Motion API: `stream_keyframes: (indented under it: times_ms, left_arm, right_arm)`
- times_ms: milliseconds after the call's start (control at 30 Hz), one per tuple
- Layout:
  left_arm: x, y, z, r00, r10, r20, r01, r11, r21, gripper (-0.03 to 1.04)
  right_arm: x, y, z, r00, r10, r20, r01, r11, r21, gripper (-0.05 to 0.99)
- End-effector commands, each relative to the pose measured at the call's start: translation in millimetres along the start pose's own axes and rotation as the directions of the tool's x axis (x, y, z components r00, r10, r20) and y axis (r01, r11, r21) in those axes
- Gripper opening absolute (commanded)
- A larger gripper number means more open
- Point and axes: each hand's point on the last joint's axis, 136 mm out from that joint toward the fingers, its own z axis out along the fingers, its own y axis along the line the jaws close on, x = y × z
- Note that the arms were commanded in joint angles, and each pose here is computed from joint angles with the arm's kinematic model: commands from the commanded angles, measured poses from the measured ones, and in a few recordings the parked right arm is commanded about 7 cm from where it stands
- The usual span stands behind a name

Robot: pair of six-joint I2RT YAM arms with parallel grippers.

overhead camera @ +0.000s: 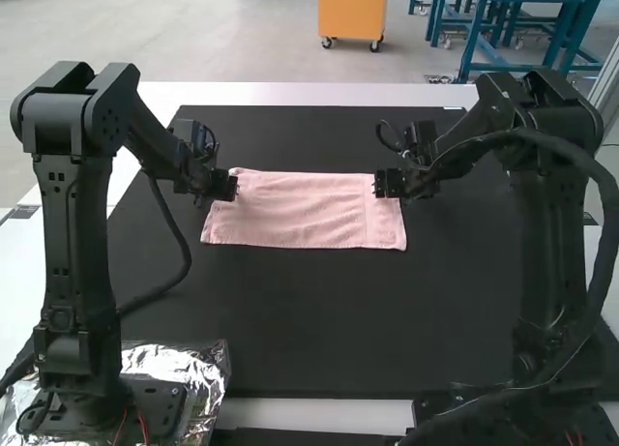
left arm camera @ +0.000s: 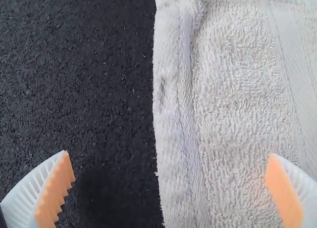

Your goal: Fold the towel.

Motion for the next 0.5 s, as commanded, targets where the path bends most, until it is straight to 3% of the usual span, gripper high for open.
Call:
stream_keyframes:
  times_ms: [0,33,67,100,133,167,200,267,367,467]
  left_arm:
    - [-3,-3.6,8,1.0,0.006,0.007,-0.006,1.0,0.006,0.9]
    - [-3,-3.5,8,1.0,0.006,0.008,-0.006,1.0,0.006,0.9]
    - [-3,-3.6,8,1.0,0.011,0.005,-0.011,0.9999,0.006,0.88]
    - [-1,-4.5,8,1.0,0.012,-0.001,-0.012,0.9999,0.008,0.76]
    - [0,-4.6,9,1.0,0.01,-0.004,-0.01,0.9999,0.008,0.5]
    - [2,-4.7,10,1.0,0.009,-0.004,-0.009,0.9999,0.008,0.11]
    - [1,-4.4,10,1.0,0.008,0.002,-0.008,0.9999,0.01,0.03]
    - [1,-13.0,8,1.0,0.003,0.008,-0.003,0.9975,0.07,0.02]
    - [-1,-16.3,6,1.0,0.001,0.008,-0.002,0.9956,0.094,0.02]
    - [-7,-27.7,-4,1.0,-0.006,0.018,0.002,0.9825,0.186,0.02]
  right_arm:
    - [5,-7,5,1.0,-0.001,-0.016,0.001,1.0,0.014,0.88]
    - [7,-7,5,1.0,0.001,-0.019,-0.001,1.0,0.014,0.8]
    - [8,-7,5,1.0,0.001,-0.022,0.0,1.0,0.011,0.65]
    - [11,-5,4,1.0,0.0,-0.025,-0.001,1.0,-0.007,0.39]
    - [12,-2,3,1.0,-0.001,-0.021,0.0,1.0,-0.028,0.08]
    - [12,-2,3,1.0,-0.004,-0.012,0.004,1.0,-0.031,-0.01]
    - [11,-1,2,1.0,-0.005,-0.007,0.004,0.999,-0.034,-0.02]
    - [10,1,0,1.0,-0.013,-0.004,0.013,0.999,-0.038,-0.02]
    - [8,0,-5,1.0,-0.014,0.004,0.014,0.999,-0.036,-0.02]
    - [-2,0,-12,1.0,-0.016,0.027,0.017,0.999,-0.036,-0.03]
